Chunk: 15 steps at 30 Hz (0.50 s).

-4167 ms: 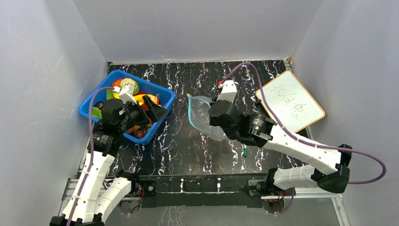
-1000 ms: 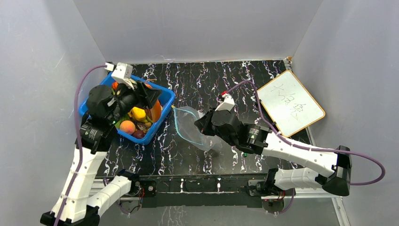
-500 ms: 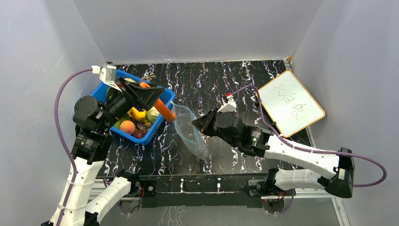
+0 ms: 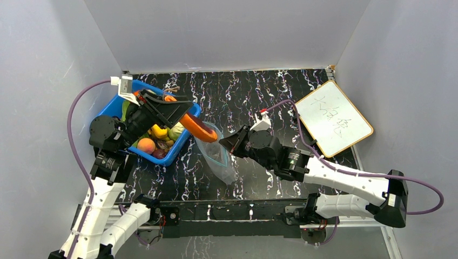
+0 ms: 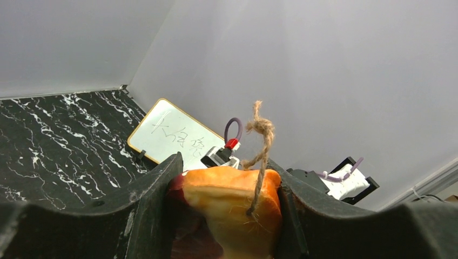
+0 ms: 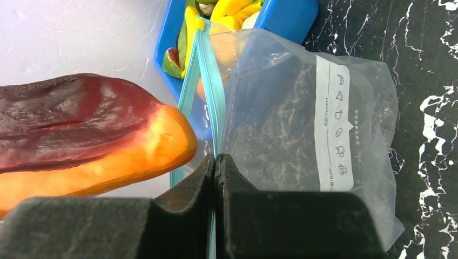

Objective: Place the food in the zip-top bag and seal the zipper
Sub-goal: Place the fake food in the zipper food storage bag.

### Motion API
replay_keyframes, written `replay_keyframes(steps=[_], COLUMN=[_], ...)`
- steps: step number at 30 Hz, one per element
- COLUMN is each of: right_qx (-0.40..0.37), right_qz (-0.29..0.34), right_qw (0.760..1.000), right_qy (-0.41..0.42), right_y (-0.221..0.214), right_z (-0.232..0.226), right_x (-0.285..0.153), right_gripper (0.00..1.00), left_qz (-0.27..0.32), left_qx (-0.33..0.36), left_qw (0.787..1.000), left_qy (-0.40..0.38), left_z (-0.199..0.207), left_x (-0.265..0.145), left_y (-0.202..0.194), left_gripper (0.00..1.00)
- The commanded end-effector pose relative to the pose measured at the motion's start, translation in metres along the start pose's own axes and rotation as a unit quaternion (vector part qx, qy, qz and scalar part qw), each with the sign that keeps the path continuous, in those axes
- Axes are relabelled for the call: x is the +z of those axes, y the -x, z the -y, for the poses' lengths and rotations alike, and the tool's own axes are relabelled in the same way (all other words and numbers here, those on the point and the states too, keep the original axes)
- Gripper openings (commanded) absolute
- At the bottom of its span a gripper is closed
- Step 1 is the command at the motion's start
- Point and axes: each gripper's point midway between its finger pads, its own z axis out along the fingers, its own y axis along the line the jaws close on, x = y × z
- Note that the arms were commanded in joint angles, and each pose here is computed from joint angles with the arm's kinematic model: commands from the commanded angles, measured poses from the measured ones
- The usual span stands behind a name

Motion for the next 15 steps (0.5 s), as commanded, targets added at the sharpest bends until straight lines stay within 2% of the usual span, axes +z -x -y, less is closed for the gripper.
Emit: replay_keyframes(steps=[1,15], right_qx=[0.03,0.036], right_qz=[0.029,0.044], right_qw=[0.998,0.993], right_qy=[0.046,0.106], right_y=[0.017,0.032], right_z=[-0.023,-0.06], right_x=[-0.009,-0.014], right_gripper=[0.0,0.0], left_qz=[0.017,-0.014], left_qx=[0.012,-0.056], left_qw=[0.999,0.998], left_qy=[-0.038,-0.015], left_z=[0.02,-0.03], left_x=[-0.004,-0.008], left_y=[0.009,-0.047], left_gripper=[0.31,0.3])
